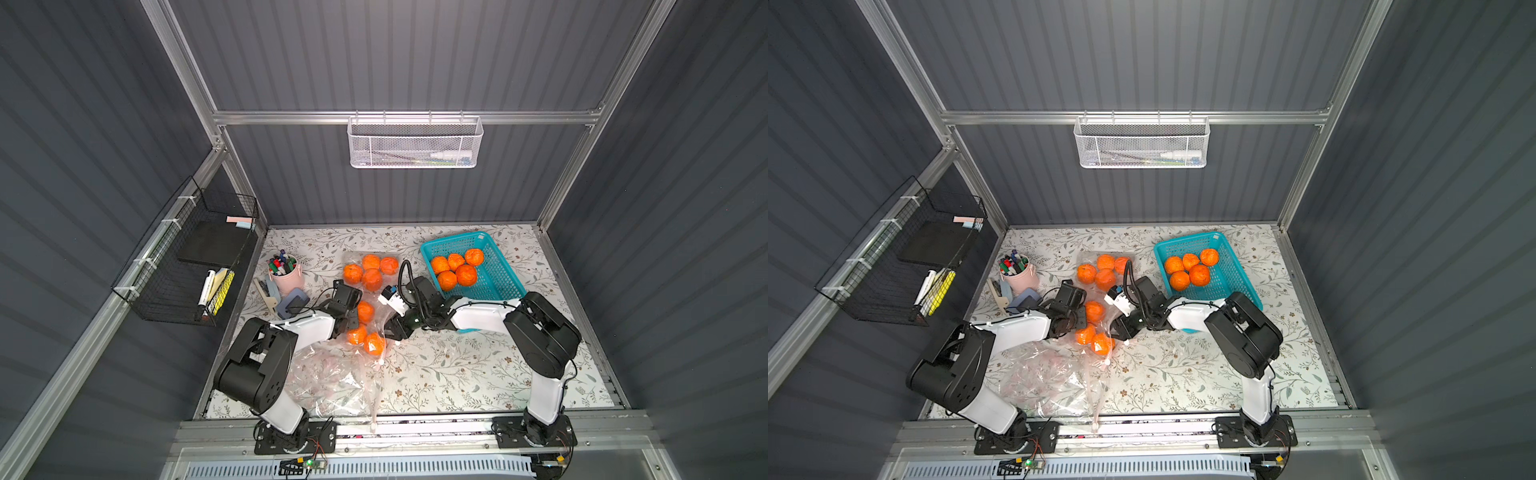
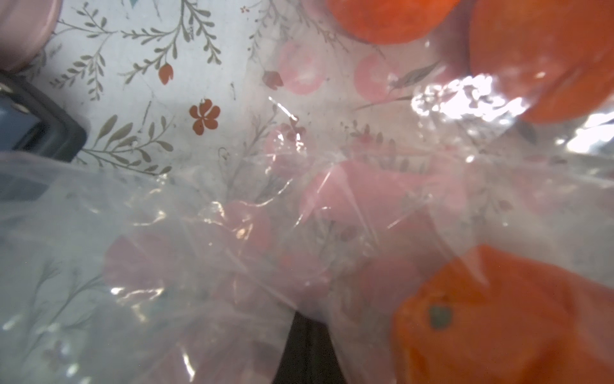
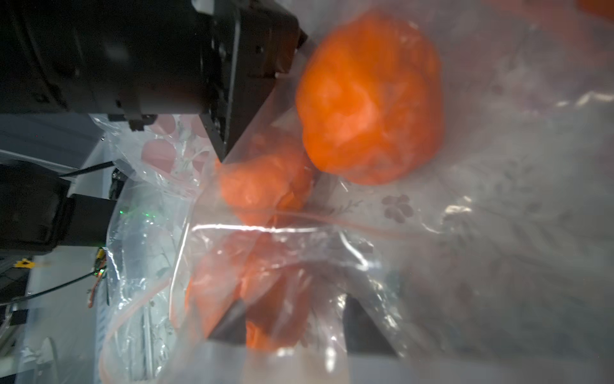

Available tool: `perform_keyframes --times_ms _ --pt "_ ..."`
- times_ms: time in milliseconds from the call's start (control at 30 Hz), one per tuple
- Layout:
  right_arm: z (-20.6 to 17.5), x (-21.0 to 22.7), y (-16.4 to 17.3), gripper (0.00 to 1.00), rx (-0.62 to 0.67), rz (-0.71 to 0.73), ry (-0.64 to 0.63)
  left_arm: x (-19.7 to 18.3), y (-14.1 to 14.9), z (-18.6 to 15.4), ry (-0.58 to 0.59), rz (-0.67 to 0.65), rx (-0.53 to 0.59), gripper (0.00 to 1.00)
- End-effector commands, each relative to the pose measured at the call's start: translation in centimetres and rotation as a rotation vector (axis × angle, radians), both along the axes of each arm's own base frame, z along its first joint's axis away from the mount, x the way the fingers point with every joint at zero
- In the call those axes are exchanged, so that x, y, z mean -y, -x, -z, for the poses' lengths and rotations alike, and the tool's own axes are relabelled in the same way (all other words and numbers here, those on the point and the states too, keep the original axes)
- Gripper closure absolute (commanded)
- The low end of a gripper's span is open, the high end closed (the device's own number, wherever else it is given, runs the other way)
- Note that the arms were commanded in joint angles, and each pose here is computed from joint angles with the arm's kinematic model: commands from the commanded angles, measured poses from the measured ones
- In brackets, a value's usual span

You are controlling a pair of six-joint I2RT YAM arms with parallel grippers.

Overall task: Open the zip-top bag and take out the orange
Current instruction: Pick up the orange from the zipper food storage bag.

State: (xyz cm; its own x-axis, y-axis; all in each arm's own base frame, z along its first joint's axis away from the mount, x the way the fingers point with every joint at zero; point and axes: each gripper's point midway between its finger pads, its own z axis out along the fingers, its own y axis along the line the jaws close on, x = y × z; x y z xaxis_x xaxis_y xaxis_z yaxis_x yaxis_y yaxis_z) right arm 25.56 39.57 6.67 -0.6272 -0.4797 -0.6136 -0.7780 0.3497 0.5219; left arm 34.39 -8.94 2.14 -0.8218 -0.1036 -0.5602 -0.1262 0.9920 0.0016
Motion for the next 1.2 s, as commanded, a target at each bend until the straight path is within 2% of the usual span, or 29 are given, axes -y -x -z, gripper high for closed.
perform_keyframes --times_ms 0,167,433,533,633,767,933,1167 --pt "-1.0 -1.6 1.1 0.38 0.002 -0.083 -0.065 -0.9 3.8 2.9 -0.025 0.01 -0.164 1.0" --pt "0.2 -2.4 2.0 0.29 -0.043 -0.117 -0.055 -0.9 3.8 3.0 -0.025 0.011 -0.166 1.0" --pt "2.1 -3.1 3.7 0.25 -0.116 -0.173 -0.024 -0.9 3.8 3.0 -0.024 0.011 -0.167 1.0" --pt "2.3 -3.0 4.0 0.32 -0.13 -0.182 -0.021 -0.9 3.8 3.0 -0.024 0.011 -0.168 1.0" --pt "1.6 -2.8 3.8 0.47 -0.101 -0.171 -0.024 -0.9 3.8 3.0 -0.025 0.011 -0.168 1.0" --pt "-0.8 -1.9 2.3 0.54 -0.019 -0.099 -0.04 -0.9 3.8 3.0 -0.026 0.01 -0.167 1.0" --pt "-3.5 1.4 -1.0 0.54 0.031 0.046 -0.01 -0.9 3.8 3.0 -0.025 0.01 -0.165 1.0" --pt "-6.1 9.3 -4.5 0.55 0.08 0.244 0.065 -0.9 3.8 3.0 -0.024 0.012 -0.167 1.0"
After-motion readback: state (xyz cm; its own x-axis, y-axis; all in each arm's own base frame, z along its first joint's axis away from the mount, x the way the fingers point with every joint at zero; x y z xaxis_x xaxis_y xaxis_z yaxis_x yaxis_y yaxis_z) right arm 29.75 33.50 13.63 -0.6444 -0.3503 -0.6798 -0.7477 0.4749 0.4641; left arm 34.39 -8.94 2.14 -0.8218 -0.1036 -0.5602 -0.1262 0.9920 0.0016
